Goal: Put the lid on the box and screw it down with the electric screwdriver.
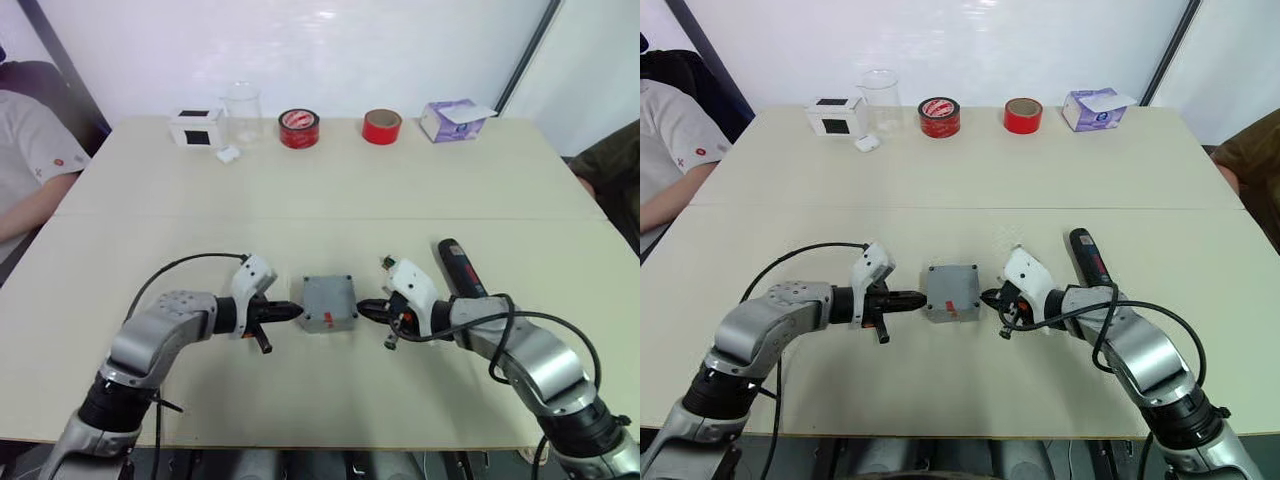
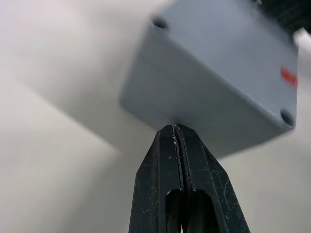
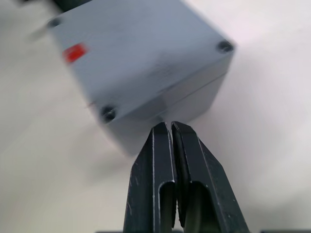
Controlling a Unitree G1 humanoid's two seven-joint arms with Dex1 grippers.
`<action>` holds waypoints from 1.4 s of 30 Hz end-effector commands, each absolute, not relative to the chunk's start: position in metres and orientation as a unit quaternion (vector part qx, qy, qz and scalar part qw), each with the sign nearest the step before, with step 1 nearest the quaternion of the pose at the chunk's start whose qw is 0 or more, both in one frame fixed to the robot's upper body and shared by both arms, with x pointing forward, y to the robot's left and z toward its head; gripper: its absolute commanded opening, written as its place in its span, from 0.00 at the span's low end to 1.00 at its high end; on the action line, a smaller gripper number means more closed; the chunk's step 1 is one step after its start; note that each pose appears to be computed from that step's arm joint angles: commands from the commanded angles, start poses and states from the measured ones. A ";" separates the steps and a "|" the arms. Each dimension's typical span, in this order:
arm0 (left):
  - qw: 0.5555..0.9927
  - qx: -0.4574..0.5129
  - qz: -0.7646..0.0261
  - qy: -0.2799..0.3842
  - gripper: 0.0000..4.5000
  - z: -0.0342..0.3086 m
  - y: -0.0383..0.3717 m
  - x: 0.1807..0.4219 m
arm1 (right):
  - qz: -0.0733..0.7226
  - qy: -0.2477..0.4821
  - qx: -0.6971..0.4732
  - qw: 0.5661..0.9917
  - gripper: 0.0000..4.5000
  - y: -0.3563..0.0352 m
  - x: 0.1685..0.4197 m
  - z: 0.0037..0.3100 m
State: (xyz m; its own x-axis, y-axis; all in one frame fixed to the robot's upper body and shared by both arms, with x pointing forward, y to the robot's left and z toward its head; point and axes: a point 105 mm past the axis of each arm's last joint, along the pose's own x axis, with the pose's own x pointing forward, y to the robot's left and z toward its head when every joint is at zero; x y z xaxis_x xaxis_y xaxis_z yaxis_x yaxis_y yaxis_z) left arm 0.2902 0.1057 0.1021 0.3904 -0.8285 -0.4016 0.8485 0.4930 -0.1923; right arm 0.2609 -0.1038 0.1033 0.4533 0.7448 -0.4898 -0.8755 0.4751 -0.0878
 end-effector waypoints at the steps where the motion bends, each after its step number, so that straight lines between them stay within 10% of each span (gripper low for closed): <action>1: 0.840 0.015 -0.504 0.199 0.00 0.120 0.114 0.296 | 0.493 0.187 -0.166 0.833 0.02 -0.104 0.252 0.111; 19: 0.784 0.025 -0.607 0.130 0.00 0.210 0.116 0.281 | 0.448 0.126 -0.061 0.883 0.02 -0.146 0.247 0.153; 32: 0.709 0.155 -0.670 0.154 0.00 0.195 0.101 0.258 | 0.365 0.169 -0.098 0.910 0.99 -0.179 0.252 0.132; 38: 0.702 0.166 -0.679 0.138 0.00 0.202 0.095 0.252 | 0.328 0.182 -0.103 0.921 0.99 -0.190 0.255 0.123; 42: 0.700 0.171 -0.679 0.136 0.00 0.202 0.094 0.250 | 0.313 0.196 -0.115 0.922 0.76 -0.196 0.253 0.117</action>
